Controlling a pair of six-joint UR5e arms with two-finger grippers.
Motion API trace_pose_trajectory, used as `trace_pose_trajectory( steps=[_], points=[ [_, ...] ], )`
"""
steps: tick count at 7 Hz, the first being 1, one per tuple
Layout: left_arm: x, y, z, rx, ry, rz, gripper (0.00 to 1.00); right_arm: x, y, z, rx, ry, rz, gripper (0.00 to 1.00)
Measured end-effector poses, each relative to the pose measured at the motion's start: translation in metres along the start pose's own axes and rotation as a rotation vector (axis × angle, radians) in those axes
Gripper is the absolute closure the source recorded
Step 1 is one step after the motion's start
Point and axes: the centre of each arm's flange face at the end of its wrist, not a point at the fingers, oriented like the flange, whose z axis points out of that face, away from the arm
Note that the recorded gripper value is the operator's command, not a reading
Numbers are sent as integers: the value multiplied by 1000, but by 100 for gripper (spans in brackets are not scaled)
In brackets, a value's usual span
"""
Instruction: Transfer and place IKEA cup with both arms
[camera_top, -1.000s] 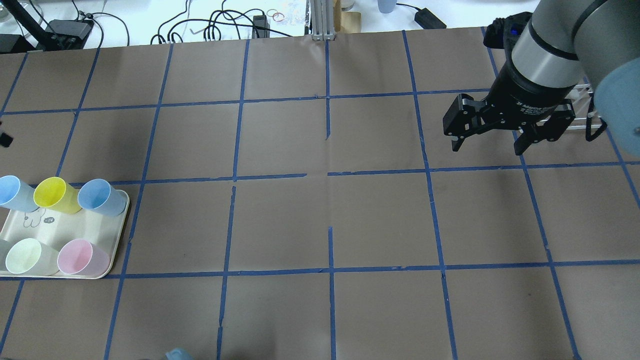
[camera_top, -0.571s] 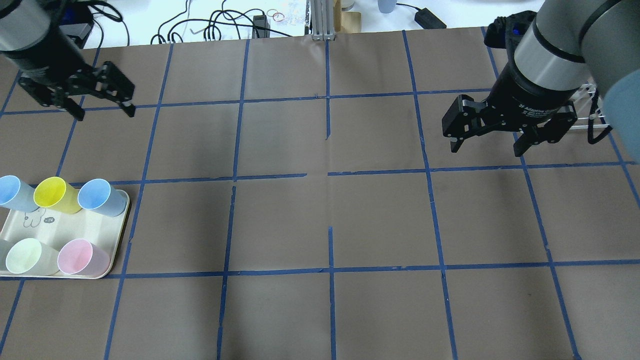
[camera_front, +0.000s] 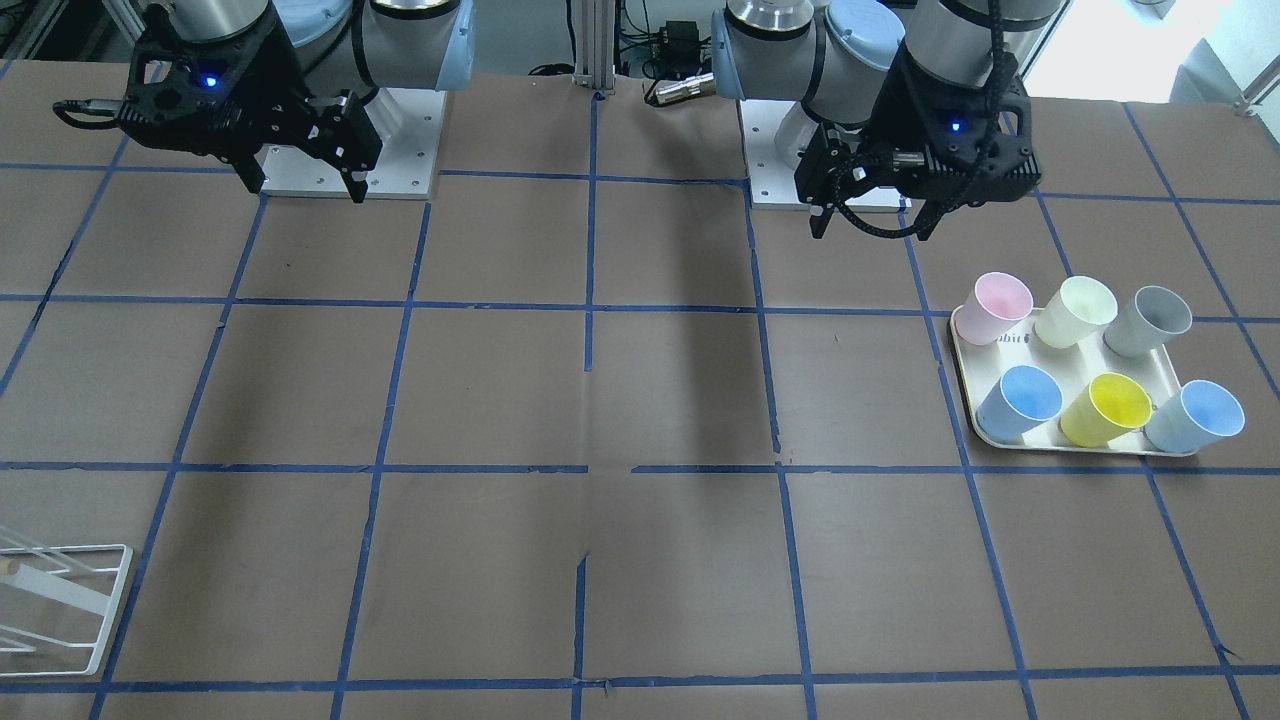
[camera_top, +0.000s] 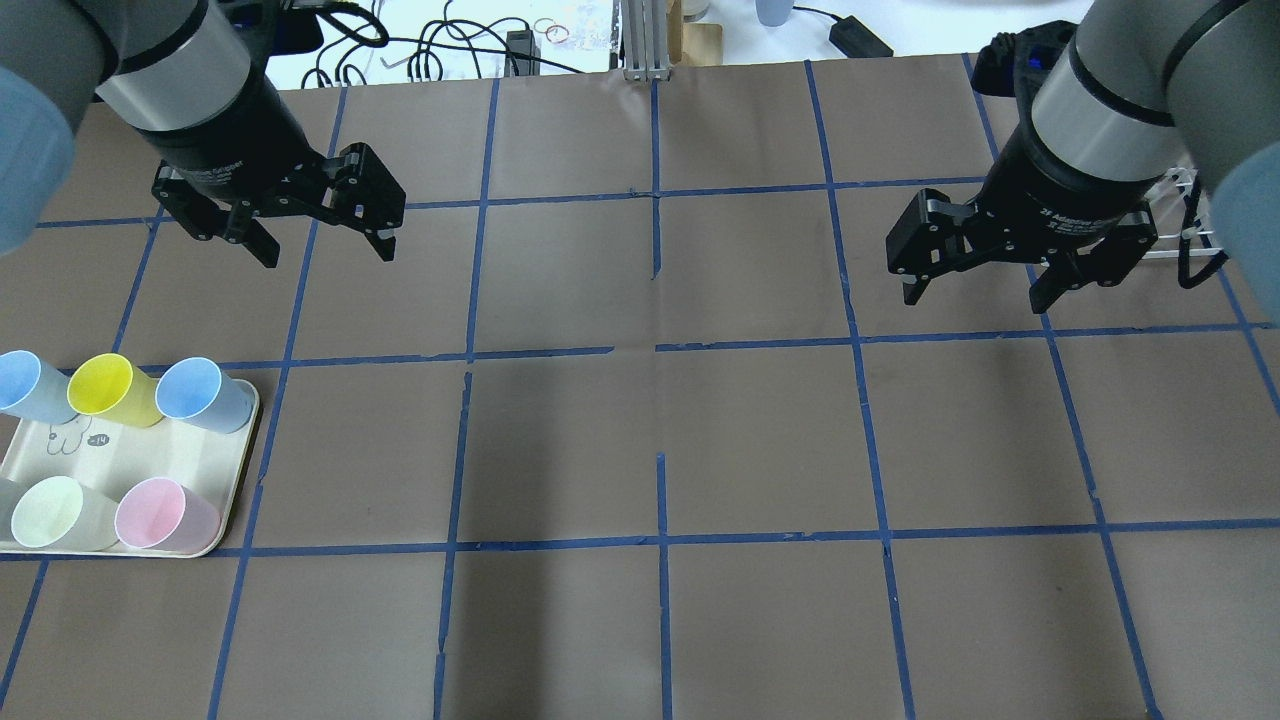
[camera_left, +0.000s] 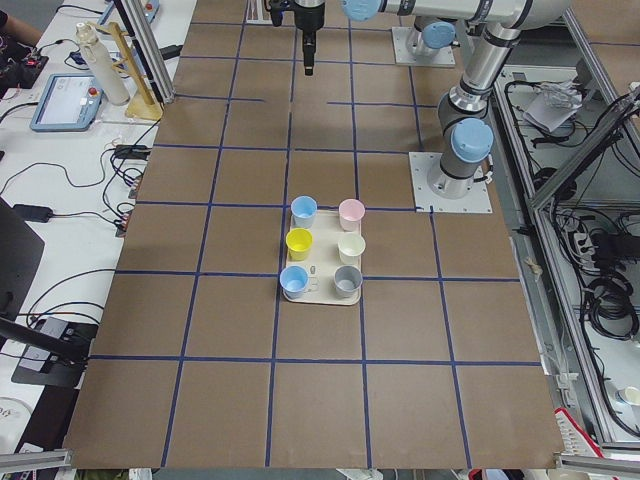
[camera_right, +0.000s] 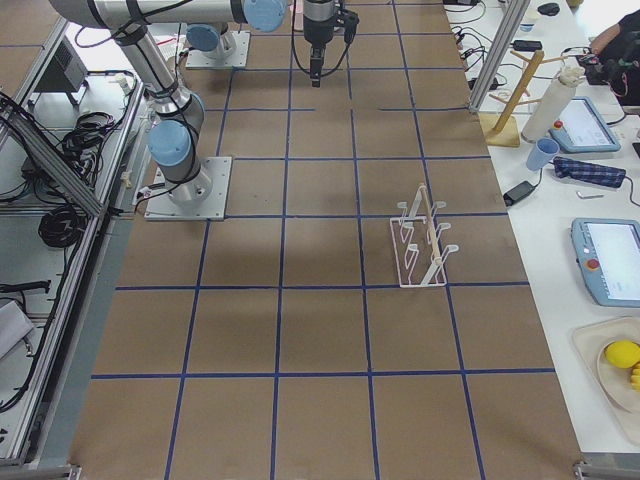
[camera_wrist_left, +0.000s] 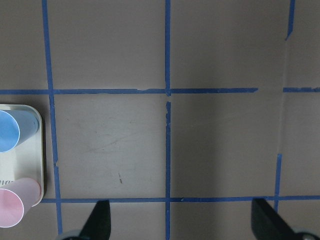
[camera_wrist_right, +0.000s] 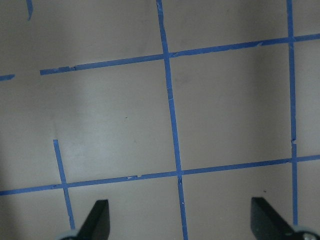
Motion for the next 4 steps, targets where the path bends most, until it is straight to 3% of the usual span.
trace_pose_trajectory(
  steps=[4],
  points=[
    [-13, -9, -8, 17, -2, -31, 0, 0, -1, 2, -2, 1, 0, 0]
  ],
)
